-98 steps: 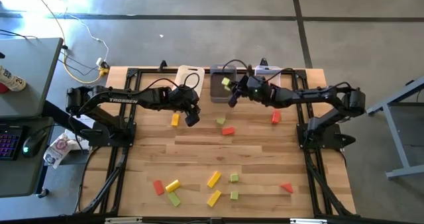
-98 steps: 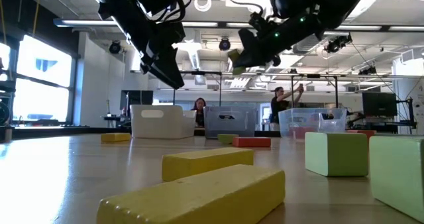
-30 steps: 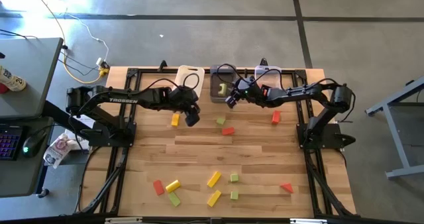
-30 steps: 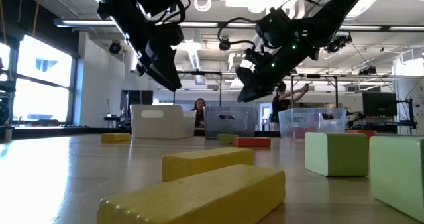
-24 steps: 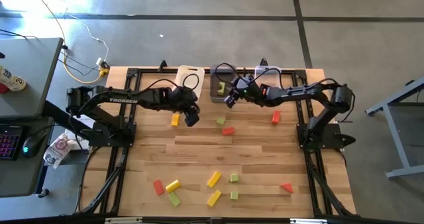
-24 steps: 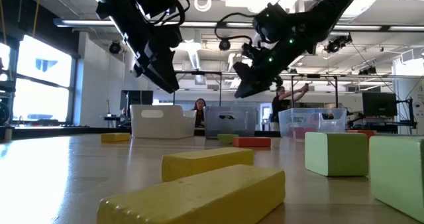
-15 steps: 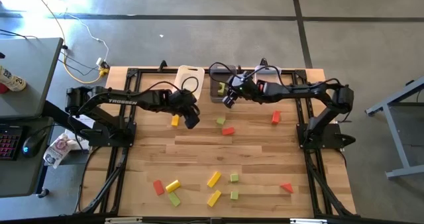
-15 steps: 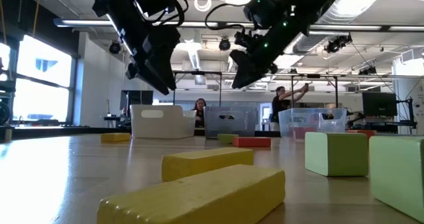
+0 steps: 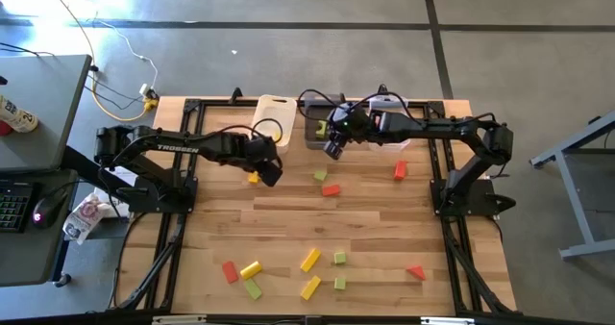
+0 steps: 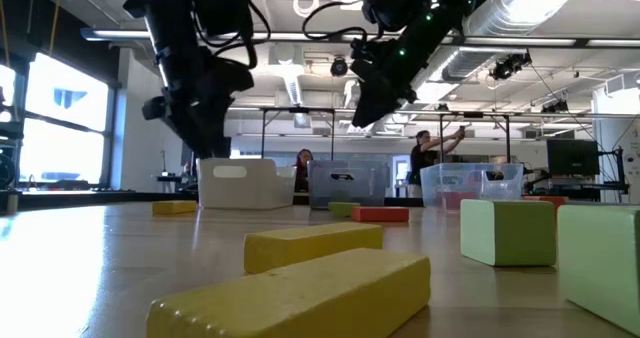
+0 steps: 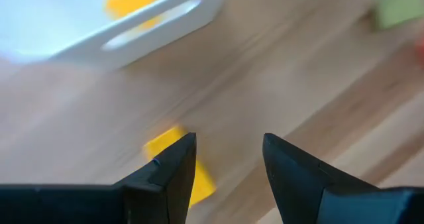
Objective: Sort & place blocks by color
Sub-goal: Put the yellow block into the white bin
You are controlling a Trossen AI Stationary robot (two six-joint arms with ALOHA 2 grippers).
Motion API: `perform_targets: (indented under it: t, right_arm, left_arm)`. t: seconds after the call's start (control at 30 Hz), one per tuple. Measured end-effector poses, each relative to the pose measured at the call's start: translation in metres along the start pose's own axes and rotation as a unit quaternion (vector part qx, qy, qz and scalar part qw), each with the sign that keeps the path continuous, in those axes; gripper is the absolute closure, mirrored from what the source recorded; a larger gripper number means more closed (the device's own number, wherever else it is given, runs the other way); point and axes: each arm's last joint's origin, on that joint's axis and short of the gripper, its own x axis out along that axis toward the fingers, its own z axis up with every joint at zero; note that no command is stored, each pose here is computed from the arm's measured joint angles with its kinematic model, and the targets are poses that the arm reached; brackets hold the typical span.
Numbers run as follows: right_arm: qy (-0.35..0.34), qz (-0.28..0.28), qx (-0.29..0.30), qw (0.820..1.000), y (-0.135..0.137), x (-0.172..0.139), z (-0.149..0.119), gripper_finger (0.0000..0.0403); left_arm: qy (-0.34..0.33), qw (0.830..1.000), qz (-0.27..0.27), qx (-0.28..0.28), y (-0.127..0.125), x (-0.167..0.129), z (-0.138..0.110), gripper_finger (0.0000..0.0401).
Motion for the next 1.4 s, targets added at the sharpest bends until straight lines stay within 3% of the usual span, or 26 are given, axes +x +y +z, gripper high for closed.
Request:
perform_targets:
  t: [0.17, 0.67, 0.9, 1.4]
  right_arm:
    - [0.008, -0.001, -0.002, 1.0, 0.0, 0.0, -0.002, 0.0292]
    - [0.011, -0.006, -0.02, 1.0, 0.002, 0.0, -0.002, 0.0292]
    - [0.011, -0.004, -0.027, 1.0, 0.003, -0.001, -0.003, 0.0292]
    - [0.01, 0.0, -0.029, 1.0, 0.007, -0.002, -0.003, 0.0292]
  left_arm:
    - [0.023, 0.998, 0.034, -0.042, 0.006, 0.0, -0.006, 0.024]
    - [0.04, 0.985, 0.057, -0.155, 0.015, 0.016, -0.022, 0.024]
    - [0.024, 0.986, 0.034, -0.161, 0.012, 0.02, -0.022, 0.024]
    - [0.011, 0.986, 0.07, -0.149, 0.002, 0.028, -0.033, 0.024]
